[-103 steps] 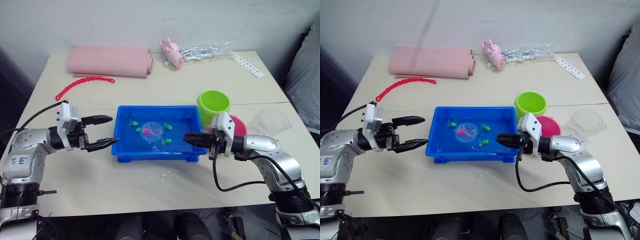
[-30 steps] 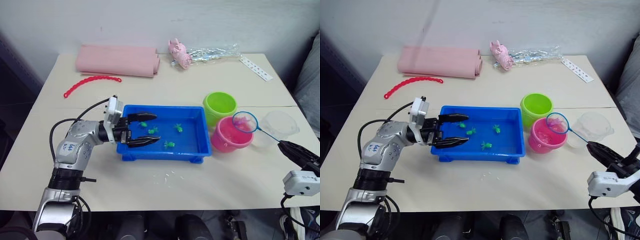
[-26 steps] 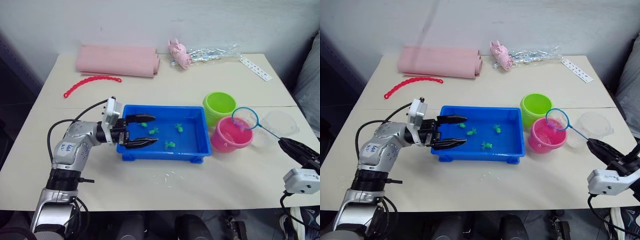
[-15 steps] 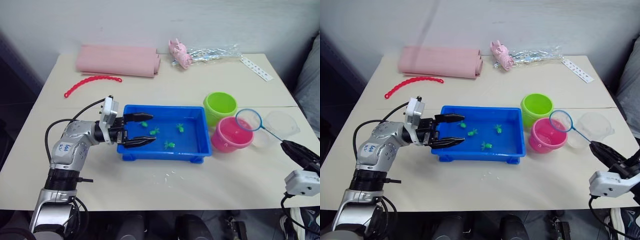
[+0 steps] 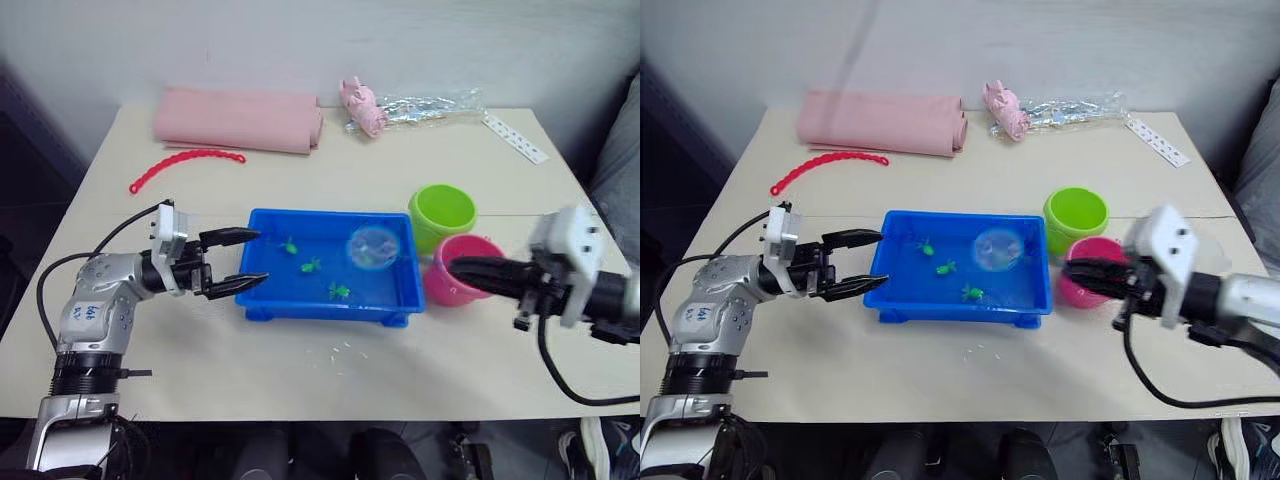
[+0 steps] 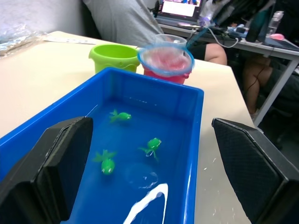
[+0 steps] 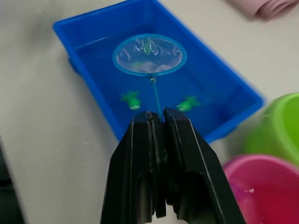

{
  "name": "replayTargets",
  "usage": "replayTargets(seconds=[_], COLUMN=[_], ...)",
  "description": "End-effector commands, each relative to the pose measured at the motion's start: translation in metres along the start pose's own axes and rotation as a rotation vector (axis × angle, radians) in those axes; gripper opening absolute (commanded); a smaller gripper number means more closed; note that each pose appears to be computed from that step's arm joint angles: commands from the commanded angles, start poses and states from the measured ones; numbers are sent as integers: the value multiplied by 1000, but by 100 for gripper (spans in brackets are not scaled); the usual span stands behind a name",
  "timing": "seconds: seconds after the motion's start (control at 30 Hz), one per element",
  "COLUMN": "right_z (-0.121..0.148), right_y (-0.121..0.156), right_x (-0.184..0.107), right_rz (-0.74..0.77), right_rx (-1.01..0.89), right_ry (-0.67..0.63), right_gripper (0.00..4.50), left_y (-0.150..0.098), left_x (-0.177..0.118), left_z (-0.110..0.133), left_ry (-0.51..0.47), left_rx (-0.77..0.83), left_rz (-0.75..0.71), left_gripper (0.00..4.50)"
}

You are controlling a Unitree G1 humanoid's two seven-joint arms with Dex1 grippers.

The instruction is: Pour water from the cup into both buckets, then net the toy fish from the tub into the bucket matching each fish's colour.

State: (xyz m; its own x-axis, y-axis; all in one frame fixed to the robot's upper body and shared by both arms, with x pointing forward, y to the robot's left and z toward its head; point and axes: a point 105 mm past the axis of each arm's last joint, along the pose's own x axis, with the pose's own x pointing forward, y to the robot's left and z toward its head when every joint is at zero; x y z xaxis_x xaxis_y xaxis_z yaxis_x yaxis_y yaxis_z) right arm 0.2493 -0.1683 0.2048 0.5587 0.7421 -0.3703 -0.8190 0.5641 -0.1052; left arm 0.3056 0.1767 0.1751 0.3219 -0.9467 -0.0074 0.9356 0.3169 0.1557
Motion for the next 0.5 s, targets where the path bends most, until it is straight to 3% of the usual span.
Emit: replayTargets(seconds=[0.03,0.23,0.33,0.5], right_z=[-19,-35,-39,-32], right_y=[-9,-12,-22,-46], right_x=[9,20,29,54], right_rz=[-36,-5,-33,-145], right_rx=[132,197,219,288], right_ry=[125,315,327,234], right_gripper=[0,0,0,0], left_y=[-1,-3,-4,-10], left_x=[-10,-26,-27,-21], left_z=[7,2,2,6], left_ry=[0,44,52,43], left_rx=[51,66,69,80], left_rz=[29,55,58,66], left_gripper=[446,446,446,446])
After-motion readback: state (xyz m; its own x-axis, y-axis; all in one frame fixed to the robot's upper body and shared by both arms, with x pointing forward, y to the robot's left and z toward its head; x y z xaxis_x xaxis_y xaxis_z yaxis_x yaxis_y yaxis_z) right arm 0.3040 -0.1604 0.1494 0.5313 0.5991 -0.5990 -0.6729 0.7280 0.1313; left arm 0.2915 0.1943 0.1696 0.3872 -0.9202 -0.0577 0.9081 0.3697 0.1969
